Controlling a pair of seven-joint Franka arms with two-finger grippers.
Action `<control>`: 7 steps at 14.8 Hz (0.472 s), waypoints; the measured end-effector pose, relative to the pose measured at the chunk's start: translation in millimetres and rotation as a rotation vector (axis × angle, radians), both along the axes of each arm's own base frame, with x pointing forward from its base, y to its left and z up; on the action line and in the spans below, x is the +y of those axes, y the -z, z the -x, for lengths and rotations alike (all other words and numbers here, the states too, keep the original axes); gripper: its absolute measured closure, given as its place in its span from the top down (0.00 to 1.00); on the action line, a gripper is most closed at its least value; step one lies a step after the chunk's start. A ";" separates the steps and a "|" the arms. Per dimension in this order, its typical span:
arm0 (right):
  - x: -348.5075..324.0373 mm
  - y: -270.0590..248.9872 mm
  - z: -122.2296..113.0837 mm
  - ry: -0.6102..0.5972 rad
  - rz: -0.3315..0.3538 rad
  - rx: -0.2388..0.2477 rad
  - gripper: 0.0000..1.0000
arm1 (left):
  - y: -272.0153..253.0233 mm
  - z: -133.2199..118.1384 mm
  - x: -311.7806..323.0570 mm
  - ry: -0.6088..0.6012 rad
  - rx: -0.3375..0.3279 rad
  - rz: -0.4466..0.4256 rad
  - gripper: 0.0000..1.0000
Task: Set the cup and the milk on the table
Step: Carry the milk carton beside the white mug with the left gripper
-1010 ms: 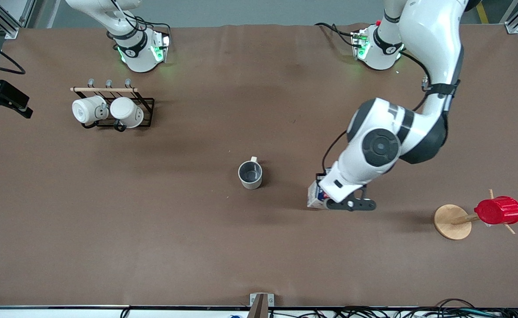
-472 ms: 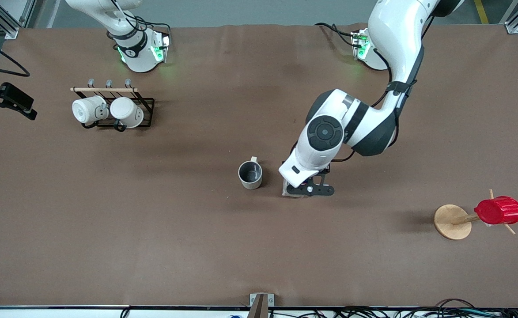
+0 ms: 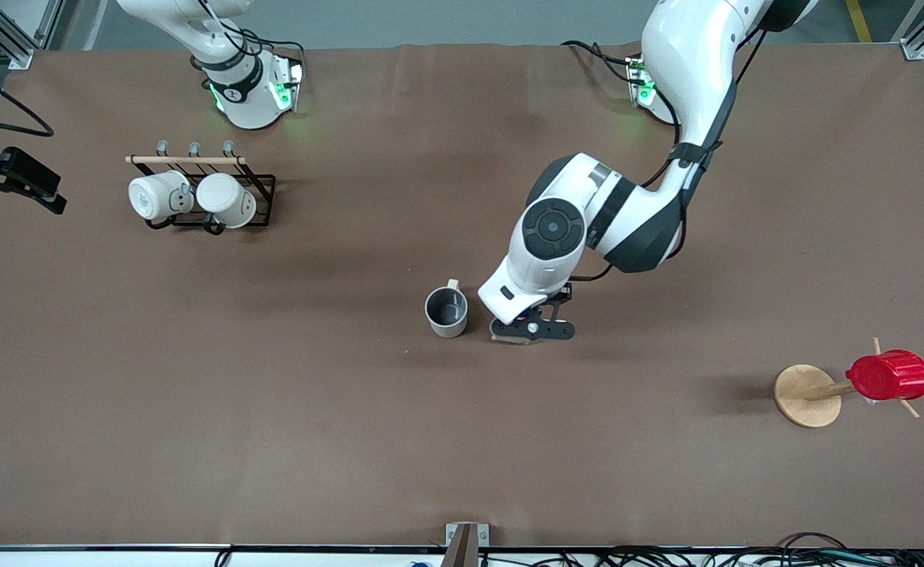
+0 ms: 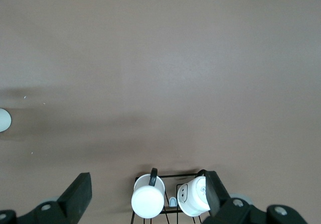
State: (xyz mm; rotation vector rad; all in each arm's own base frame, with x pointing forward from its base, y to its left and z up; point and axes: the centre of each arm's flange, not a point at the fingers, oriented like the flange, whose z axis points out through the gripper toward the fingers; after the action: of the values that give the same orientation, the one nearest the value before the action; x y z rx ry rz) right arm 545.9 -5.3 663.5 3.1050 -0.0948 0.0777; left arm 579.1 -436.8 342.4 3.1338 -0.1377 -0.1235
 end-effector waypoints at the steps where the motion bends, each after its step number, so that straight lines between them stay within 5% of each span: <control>1: 0.1 0.0 0.0 0.000 0.000 0.000 1.00 | 3.8 3.5 -4.6 0.005 0.004 -0.003 0.37; 7: 0.4 0.0 0.0 -0.001 -0.001 0.000 1.00 | 9.9 13.3 -17.4 0.026 0.011 -0.008 0.37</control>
State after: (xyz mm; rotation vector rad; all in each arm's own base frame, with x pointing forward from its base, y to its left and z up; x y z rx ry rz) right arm 545.9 -4.9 663.4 3.1058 -0.0939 0.0776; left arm 565.8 -454.2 332.5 3.1392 -0.1787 -0.1419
